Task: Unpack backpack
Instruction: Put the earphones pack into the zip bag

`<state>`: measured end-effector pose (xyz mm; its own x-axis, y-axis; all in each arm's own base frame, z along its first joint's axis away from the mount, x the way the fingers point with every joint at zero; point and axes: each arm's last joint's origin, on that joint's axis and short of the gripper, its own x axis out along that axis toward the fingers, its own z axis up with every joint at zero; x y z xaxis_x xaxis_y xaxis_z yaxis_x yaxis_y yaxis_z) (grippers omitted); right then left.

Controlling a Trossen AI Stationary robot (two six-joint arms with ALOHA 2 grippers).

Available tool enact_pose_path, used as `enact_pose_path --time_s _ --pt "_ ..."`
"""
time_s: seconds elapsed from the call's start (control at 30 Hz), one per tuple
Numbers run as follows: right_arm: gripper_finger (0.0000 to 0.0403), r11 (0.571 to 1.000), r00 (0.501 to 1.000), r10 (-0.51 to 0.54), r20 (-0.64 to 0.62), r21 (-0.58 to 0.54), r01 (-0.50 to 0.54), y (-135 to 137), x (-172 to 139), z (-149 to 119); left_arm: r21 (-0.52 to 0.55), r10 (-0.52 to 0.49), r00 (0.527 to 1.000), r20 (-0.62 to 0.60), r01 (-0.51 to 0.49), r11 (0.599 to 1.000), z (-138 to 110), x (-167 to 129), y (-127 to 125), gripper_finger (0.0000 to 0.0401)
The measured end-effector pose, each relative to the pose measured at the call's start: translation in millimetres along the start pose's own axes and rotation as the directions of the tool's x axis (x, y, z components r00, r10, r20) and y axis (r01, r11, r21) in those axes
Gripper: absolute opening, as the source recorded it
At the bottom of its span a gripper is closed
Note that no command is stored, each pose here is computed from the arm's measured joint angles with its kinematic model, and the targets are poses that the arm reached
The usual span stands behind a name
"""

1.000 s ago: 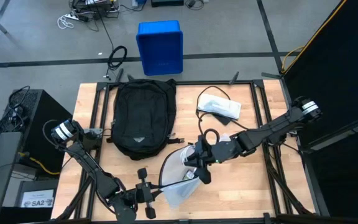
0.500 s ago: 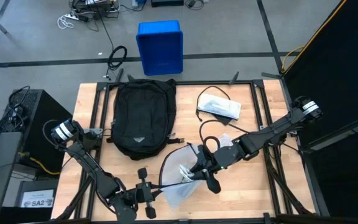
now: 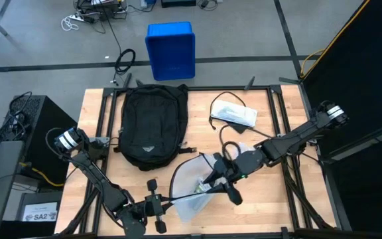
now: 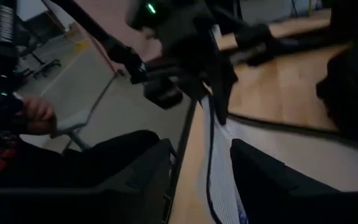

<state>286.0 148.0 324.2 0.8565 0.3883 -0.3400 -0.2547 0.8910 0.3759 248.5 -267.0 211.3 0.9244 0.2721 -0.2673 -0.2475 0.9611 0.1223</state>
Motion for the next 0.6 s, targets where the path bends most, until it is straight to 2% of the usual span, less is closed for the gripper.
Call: enact_pose_path --time_s 0.2,0.3,0.37,0.47,0.53,0.6 --pt "0.0137 1.0 1.0 -0.001 0.004 -0.026 0.001 9.8 -45.8 9.9 0.001 0.0 1.0 -0.001 0.0 1.0 -0.1 0.0 0.1 0.0" --pt "0.0132 0.993 0.992 -0.118 -0.044 -0.019 0.117 10.0 -68.9 4.0 0.004 0.001 1.0 -0.002 -0.001 1.0 -0.3 0.0 0.1 0.0" --pt "0.0129 0.973 0.967 -0.231 -0.105 -0.012 0.231 7.0 -80.3 -5.2 0.004 0.001 1.0 -0.002 -0.001 1.0 -0.3 0.0 0.2 0.0" --pt "0.0125 0.904 0.885 -0.421 -0.199 -0.005 0.428 -0.6 -93.1 -21.4 0.004 0.001 1.0 -0.002 -0.001 1.0 -0.3 0.0 0.2 0.0" --pt "0.0123 0.82 0.795 -0.555 -0.245 0.001 0.573 -7.3 -99.9 -32.7 0.004 0.001 1.0 -0.002 -0.001 1.0 -0.3 0.0 0.1 0.0" --pt "0.0123 0.714 0.692 -0.672 -0.264 0.017 0.7 -16.0 -103.8 -44.6 0.002 0.001 1.0 -0.001 -0.001 1.0 -0.2 0.0 0.1 0.0"
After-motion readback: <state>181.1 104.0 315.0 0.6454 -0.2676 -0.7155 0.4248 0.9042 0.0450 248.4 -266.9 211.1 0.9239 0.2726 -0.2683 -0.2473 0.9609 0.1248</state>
